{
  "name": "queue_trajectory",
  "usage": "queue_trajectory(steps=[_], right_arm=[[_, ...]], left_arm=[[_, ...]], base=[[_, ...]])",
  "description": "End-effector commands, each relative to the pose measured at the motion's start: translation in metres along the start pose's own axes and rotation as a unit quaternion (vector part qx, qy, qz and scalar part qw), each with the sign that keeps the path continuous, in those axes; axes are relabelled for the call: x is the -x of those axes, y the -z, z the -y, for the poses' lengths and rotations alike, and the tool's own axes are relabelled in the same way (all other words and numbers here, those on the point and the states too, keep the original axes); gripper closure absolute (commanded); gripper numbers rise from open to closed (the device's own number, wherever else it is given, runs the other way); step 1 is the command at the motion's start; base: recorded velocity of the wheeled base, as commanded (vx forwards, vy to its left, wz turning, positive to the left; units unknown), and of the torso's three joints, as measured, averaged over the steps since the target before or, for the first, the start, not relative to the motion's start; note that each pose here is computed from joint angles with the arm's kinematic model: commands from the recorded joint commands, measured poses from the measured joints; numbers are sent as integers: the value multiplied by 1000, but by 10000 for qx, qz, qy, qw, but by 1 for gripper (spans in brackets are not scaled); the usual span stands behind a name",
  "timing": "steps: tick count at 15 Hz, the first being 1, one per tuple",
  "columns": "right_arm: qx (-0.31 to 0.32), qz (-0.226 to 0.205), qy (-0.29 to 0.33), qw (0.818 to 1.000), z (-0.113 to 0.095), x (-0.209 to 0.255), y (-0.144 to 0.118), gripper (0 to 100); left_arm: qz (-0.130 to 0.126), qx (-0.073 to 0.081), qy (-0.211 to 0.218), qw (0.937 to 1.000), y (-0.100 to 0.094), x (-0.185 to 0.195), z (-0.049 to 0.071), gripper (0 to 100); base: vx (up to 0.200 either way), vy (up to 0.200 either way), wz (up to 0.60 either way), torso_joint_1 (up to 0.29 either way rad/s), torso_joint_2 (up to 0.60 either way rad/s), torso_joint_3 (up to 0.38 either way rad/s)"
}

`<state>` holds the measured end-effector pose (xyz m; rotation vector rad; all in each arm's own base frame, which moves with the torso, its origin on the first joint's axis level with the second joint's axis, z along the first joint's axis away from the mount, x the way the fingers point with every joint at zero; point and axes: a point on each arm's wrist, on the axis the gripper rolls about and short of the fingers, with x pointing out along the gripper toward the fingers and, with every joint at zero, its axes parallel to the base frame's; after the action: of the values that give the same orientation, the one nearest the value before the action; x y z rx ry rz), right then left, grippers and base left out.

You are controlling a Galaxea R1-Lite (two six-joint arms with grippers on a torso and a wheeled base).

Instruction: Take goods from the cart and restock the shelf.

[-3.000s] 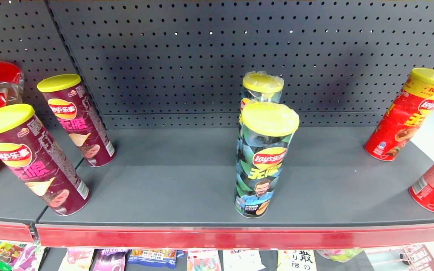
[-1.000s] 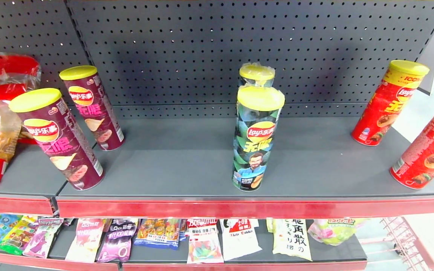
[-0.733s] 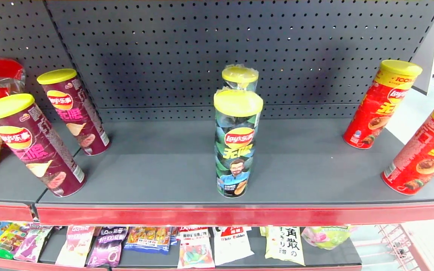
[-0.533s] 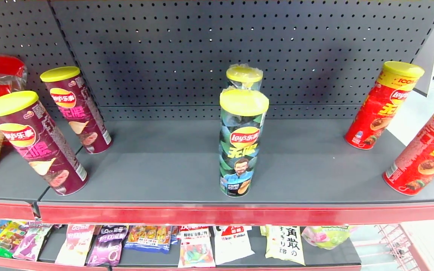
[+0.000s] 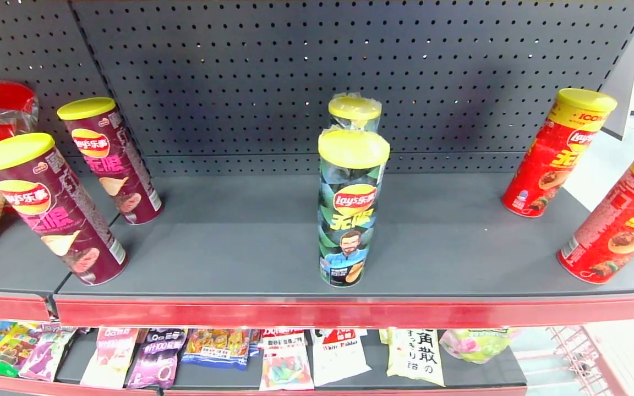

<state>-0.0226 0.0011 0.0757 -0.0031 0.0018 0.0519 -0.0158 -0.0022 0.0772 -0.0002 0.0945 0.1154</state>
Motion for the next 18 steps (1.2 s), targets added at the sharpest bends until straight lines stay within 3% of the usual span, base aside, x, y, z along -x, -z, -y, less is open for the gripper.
queue_trajectory(steps=[1, 18], right_arm=[[-1, 2, 6, 10000, 0, 0, 0, 0], [16, 17, -16, 10000, 0, 0, 0, 0]], left_arm=[[-12, 1, -4, 10000, 0, 0, 0, 0], [-12, 1, -4, 10000, 0, 0, 0, 0]], base=[[0, 0, 0, 0, 0, 0], [0, 0, 0, 0, 0, 0]])
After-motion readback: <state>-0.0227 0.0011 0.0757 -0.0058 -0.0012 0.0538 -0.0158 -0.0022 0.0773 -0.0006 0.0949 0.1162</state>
